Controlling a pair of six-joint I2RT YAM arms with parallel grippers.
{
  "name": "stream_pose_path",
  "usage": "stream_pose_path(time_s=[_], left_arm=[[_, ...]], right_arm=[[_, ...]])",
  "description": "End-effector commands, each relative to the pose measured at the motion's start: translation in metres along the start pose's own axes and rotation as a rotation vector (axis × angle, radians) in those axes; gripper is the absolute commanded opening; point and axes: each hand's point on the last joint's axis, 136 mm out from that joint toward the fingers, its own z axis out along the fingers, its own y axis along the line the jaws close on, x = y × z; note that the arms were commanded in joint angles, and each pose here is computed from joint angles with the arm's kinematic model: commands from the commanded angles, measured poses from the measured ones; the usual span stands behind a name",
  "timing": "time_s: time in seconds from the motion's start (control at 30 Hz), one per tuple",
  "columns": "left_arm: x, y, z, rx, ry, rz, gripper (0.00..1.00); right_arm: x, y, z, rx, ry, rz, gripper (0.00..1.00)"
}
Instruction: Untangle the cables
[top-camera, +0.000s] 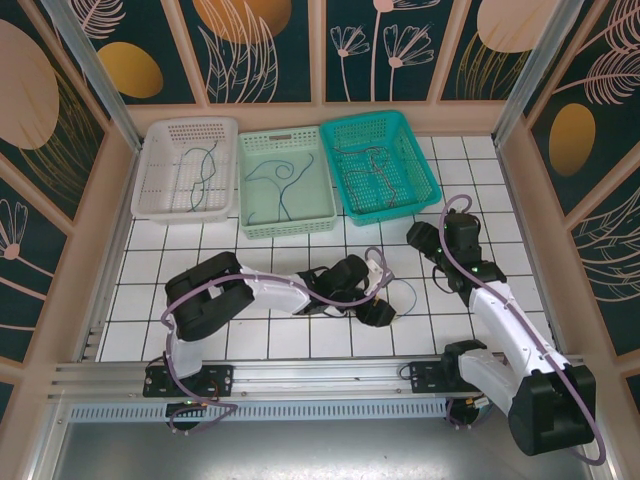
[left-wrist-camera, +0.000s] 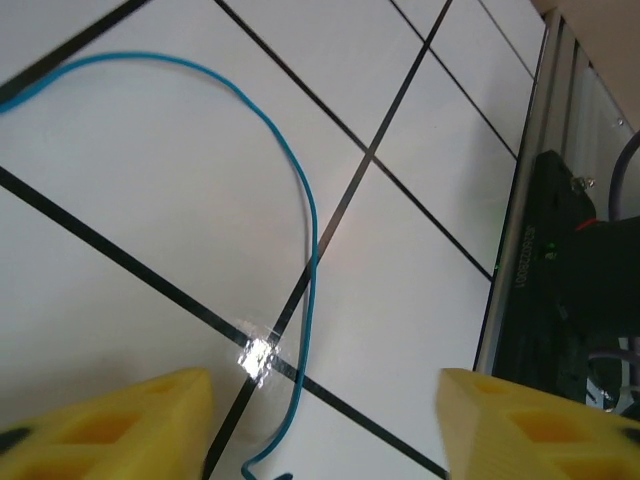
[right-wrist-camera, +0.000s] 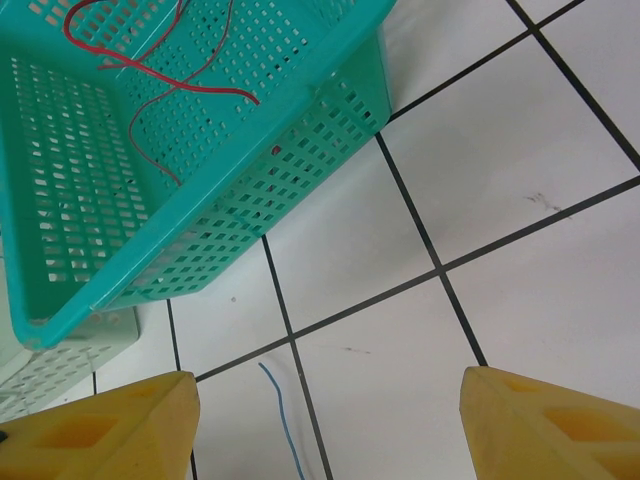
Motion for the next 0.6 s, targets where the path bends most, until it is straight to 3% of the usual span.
stream_pose_path(time_s=[0.0, 0.23, 0.33, 0.57], left_arm=[[0.004, 0.002, 0.007, -0.002, 0.036, 0.002, 0.5], [0.003, 0.01, 0.003, -0.053, 0.026, 0.008, 0.08], [-0.006, 0.009, -0.008, -0.102, 0.006, 0.068, 0.0], [-0.029, 0.011, -0.052, -0.288, 0.012, 0.313, 0.0]], right_arm=[[-0.004, 0.003, -0.004, -0.027, -0.023, 0.002, 0.7], [-0.007, 0.002, -0.006, -0.028, -0.033, 0.006, 0.7], [-0.005, 0.007, -0.005, -0.057, -0.024, -0.012, 0.7], [0.016, 0.04, -0.004, -0.236, 0.043, -0.155, 0.66]])
